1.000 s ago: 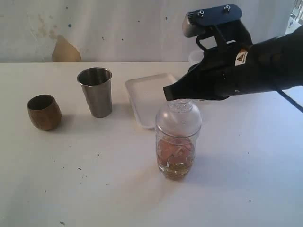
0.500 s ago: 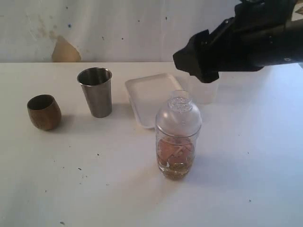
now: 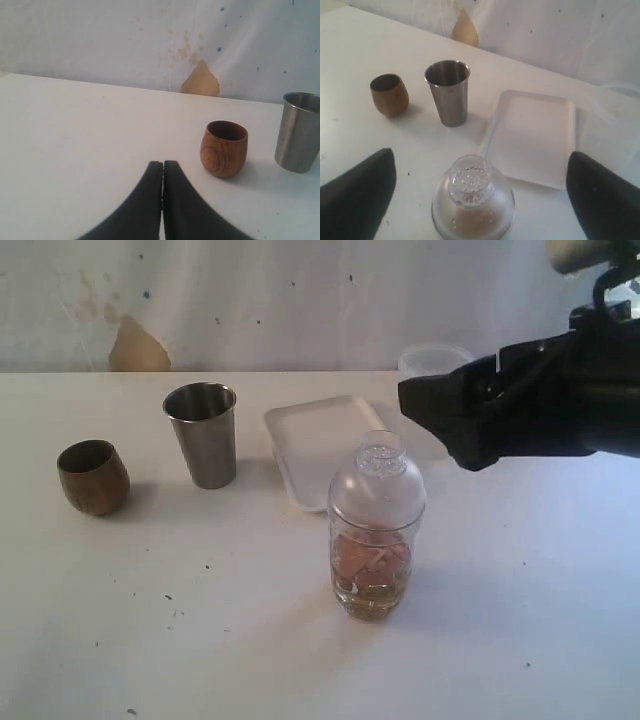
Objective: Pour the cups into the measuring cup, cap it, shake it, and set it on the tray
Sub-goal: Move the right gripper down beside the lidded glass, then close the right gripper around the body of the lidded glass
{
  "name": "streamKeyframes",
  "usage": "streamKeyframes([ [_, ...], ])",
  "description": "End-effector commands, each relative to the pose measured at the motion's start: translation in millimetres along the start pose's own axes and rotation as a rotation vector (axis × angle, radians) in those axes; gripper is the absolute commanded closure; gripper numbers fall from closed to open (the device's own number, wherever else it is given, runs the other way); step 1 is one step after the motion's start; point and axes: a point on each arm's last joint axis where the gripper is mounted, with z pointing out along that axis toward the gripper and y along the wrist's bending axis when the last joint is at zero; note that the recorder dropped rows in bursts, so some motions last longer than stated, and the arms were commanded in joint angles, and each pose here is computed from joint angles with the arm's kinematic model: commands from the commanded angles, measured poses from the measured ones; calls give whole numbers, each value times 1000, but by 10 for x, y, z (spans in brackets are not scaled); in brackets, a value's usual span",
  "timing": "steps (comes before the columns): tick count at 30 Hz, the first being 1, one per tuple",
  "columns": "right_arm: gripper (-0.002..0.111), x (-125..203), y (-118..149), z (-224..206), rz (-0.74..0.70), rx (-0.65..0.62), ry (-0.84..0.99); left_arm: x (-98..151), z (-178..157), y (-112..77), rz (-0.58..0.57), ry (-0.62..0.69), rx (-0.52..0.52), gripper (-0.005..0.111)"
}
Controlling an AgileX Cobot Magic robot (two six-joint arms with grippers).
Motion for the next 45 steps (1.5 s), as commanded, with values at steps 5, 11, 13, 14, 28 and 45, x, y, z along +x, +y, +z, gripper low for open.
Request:
streamKeyframes([
  [5, 3, 12, -8, 53, -23, 3, 0, 0, -1, 0, -4, -15, 1, 106],
  [11, 3, 280, 27, 195, -22, -24, 134, 0, -1, 0, -4, -15, 1, 106],
  [13, 3, 468, 62, 260, -31, -33, 145, 0, -1, 0, -4, -15, 1, 106],
  [14, 3, 574, 80, 286, -40, -36, 147, 0, -1, 0, -4, -15, 1, 106],
  [28, 3, 1192, 78, 343, -75, 13, 1, 0, -1, 0, -4, -15, 1, 106],
  [45, 3, 1532, 82, 785, -113, 12, 63, 0, -1, 0, -4, -15, 1, 106],
])
